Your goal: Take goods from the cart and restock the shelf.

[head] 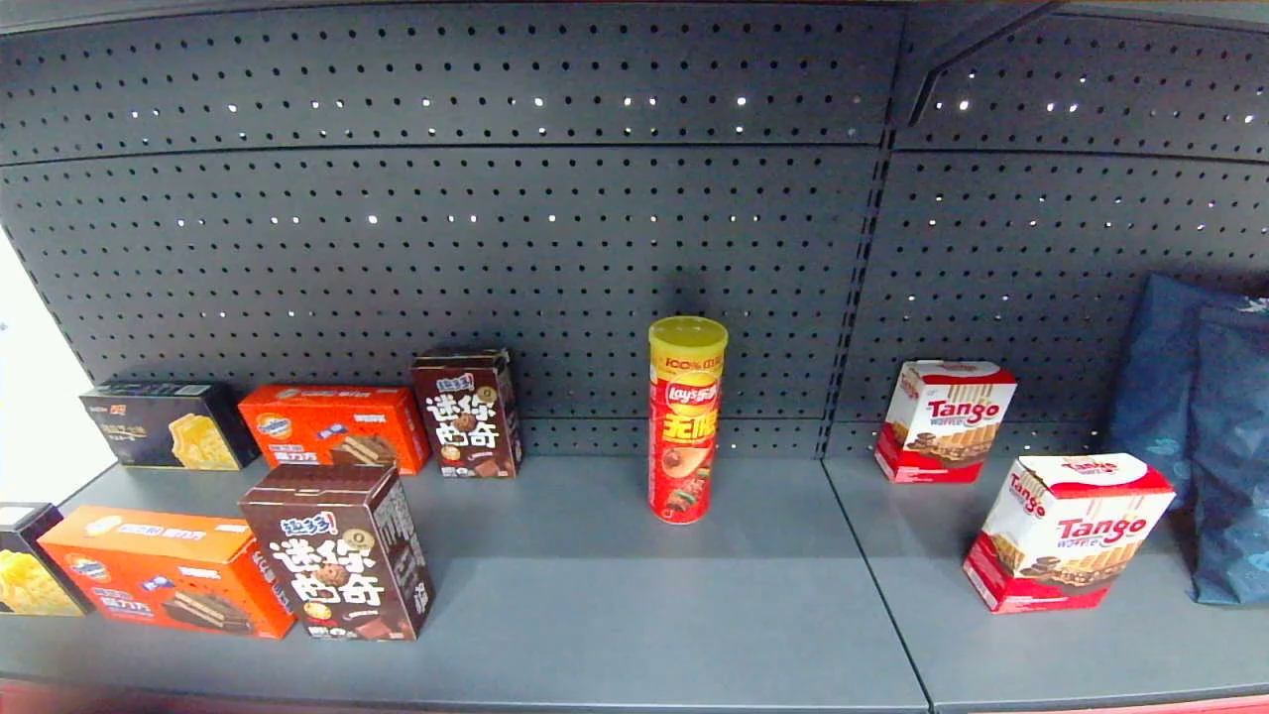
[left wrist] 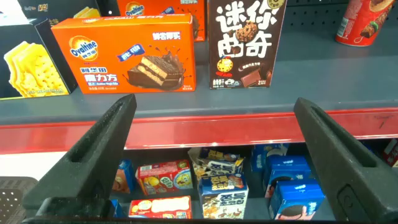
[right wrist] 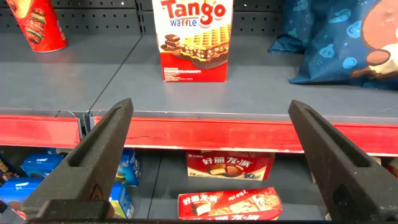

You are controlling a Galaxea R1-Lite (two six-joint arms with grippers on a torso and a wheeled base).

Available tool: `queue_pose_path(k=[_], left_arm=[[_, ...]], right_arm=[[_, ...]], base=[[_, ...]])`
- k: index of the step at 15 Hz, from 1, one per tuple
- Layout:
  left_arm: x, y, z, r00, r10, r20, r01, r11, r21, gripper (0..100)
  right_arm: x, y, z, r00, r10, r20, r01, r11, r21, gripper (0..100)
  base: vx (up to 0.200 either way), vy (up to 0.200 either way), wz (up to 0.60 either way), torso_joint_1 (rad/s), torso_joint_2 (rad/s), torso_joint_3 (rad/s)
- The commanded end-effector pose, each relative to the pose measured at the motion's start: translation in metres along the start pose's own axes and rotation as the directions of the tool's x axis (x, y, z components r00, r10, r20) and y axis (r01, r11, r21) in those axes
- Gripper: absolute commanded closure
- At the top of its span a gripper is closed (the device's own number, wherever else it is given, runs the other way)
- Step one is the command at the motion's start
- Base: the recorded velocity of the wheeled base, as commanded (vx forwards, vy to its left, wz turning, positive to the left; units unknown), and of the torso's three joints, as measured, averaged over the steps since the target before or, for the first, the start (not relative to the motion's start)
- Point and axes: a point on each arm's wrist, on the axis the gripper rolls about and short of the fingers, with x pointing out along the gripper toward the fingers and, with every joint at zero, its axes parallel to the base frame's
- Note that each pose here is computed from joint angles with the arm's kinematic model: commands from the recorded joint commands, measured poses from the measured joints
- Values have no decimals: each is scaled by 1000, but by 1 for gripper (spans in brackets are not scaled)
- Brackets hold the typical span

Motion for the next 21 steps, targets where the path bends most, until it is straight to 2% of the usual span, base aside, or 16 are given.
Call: queue_pose_path(k=[1,11,21], left_arm=[[0,0,0,1000,0,1,0,1000,-1,0],[0,0,0,1000,-2,-2,2,1000,-1,0],[0,0,0,1000,-5,-2,5,1000,2,0]], right_arm=[[0,0,0,1000,0,-1,0,1000,1,0],[0,0,0,1000,0,-1,0,1000,-2,0],[0,0,0,1000,-1,-1,1,1000,-2,0]], base=[[0,0,0,0,0,0],[0,0,0,0,0,0],[0,0,600,3,0,1]])
